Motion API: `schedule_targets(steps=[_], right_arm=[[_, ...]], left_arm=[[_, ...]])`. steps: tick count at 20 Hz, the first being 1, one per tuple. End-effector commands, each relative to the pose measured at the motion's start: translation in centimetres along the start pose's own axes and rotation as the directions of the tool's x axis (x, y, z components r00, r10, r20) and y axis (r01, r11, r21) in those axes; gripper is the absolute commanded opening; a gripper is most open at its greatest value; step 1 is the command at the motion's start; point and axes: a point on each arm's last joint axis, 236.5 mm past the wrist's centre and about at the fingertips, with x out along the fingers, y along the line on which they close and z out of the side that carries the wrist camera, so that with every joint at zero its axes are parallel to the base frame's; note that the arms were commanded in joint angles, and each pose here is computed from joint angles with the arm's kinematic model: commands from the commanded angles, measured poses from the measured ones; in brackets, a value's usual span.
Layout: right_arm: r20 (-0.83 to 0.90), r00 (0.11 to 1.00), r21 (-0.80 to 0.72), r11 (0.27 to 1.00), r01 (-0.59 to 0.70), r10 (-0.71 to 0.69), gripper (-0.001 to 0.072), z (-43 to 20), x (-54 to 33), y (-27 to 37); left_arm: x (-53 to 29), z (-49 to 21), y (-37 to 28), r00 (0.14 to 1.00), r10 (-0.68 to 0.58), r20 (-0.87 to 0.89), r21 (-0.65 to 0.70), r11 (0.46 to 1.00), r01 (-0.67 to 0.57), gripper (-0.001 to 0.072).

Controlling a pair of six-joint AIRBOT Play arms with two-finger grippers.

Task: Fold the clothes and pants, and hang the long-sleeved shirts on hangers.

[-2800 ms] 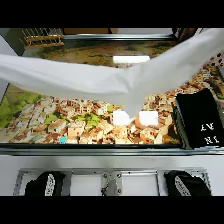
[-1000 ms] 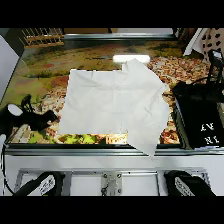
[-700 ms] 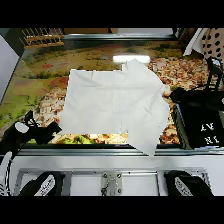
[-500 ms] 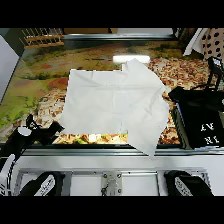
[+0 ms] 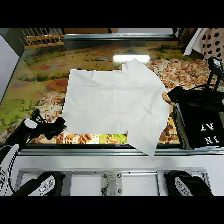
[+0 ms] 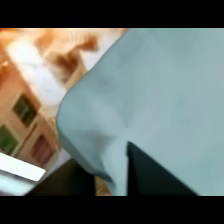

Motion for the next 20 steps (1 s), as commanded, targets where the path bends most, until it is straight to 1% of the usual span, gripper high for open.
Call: schedule_targets(steps=[1, 3, 5, 6, 8, 11, 16, 18, 20], right_arm=[[-0.067, 0.997, 0.057, 0.997, 0.046, -0.042, 0.0591, -1.7, 0.4, -2.8], [-0.151, 0.984, 0.147, 0.982, 0.12, -0.097, 0.059, -4.7, 1.4, -7.1], [-0.261, 0.957, 0.239, 0.952, 0.194, -0.129, 0.0591, -9.2, 3.0, -11.7], [-0.311, 0.942, 0.282, 0.935, 0.216, -0.124, 0.059, -11.4, 4.0, -13.4], [-0.375, 0.925, 0.348, 0.915, 0.206, -0.065, 0.0589, -14.8, 6.3, -15.4], [-0.405, 0.914, 0.387, 0.911, 0.143, 0.029, 0.0587, -16.6, 9.9, -15.5], [-0.387, 0.904, 0.458, 0.889, 0.018, 0.181, 0.0582, -17.2, 14.1, -12.7], [-0.404, 0.89, 0.455, 0.89, -0.004, 0.21, 0.0581, -17.8, 14.8, -11.7], [-0.415, 0.886, 0.436, 0.9, -0.008, 0.208, 0.058, -18.1, 15.3, -11.0]], left_arm=[[-0.2, 1.0, -2.4, 0.999, -0.028, 0.025, 0.059, 0.998, 0.027, 0.001], [-0.9, 1.8, -2.6, 0.999, -0.014, 0.032, 0.101, 0.995, 0.01, 0.001], [-1.3, 2.0, -2.6, 1.0, 0.005, 0.029, 0.161, 0.987, -0.009, 0.001], [-1.4, 2.1, -2.7, 1.0, 0.003, 0.027, 0.183, 0.983, -0.008, 0.001], [-1.4, 2.2, -2.7, 0.999, 0.002, 0.032, 0.186, 0.983, -0.008, 0.001], [-1.4, 2.2, -2.7, 0.999, 0.001, 0.033, 0.185, 0.983, -0.008, 0.001], [-1.4, 2.4, -2.8, 0.999, -0.002, 0.042, 0.185, 0.983, -0.006, 0.0009], [-1.4, 2.4, -2.8, 0.999, -0.002, 0.043, 0.185, 0.983, -0.006, 0.001], [-1.4, 2.6, -2.9, 0.999, -0.004, 0.051, 0.185, 0.983, -0.005, 0.001]])
